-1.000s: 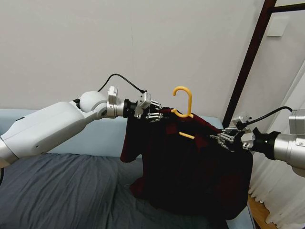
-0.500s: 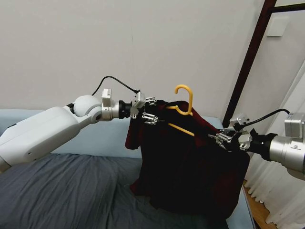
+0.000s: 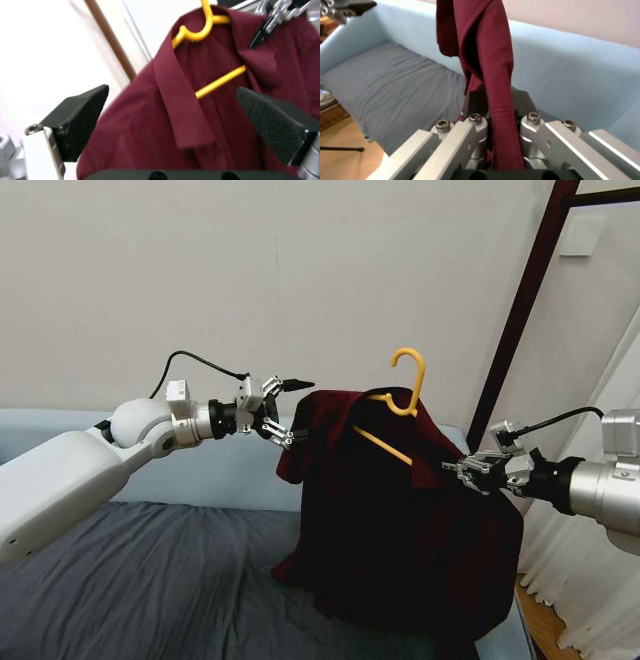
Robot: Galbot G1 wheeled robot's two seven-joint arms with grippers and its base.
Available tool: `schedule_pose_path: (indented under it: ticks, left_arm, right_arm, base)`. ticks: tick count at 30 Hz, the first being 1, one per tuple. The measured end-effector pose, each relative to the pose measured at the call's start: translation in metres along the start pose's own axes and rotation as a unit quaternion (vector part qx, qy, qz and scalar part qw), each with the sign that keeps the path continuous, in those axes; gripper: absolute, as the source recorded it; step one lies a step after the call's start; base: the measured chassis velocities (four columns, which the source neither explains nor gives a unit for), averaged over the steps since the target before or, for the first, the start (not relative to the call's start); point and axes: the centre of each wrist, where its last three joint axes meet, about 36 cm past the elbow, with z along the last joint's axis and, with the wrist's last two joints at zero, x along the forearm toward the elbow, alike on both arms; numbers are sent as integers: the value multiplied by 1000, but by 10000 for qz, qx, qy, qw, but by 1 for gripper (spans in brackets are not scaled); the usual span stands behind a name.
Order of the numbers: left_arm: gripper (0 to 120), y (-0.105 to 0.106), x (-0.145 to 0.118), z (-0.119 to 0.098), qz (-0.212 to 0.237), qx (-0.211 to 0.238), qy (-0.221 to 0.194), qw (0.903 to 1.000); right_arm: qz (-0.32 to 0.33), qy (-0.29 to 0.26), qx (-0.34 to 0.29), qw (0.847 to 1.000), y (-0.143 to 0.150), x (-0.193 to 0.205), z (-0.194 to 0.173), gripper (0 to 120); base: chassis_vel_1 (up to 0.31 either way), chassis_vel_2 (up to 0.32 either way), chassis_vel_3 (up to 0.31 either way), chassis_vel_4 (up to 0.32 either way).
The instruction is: Pick up the clothes from the sofa and hang them on the clothes hanger.
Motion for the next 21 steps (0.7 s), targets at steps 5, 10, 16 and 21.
schedule_pose_path:
  ticks: [5, 10, 16, 21]
  left_arm:
    - [100, -21, 3, 6, -245, 88, -50, 9996]
    - [100, -68, -4, 19, -900, 443, -230, 9947]
    - [100, -122, -33, 22, -1370, 988, -569, 9840]
    - [100, -143, -55, 21, -1741, 1276, -594, 9746]
  right_arm:
    - [-13, 7, -23, 10000, 3, 0, 0, 5]
    - [-60, 2, 23, 10000, 10, 0, 1, 5]
    - [-58, 21, 83, 9999, 15, 1, 1, 5]
    - [5, 25, 153, 9999, 16, 4, -2, 5]
  base:
    - [0, 0, 0, 0]
    - [0, 0, 0, 0]
    - [0, 0, 0, 0]
    - [0, 0, 0, 0]
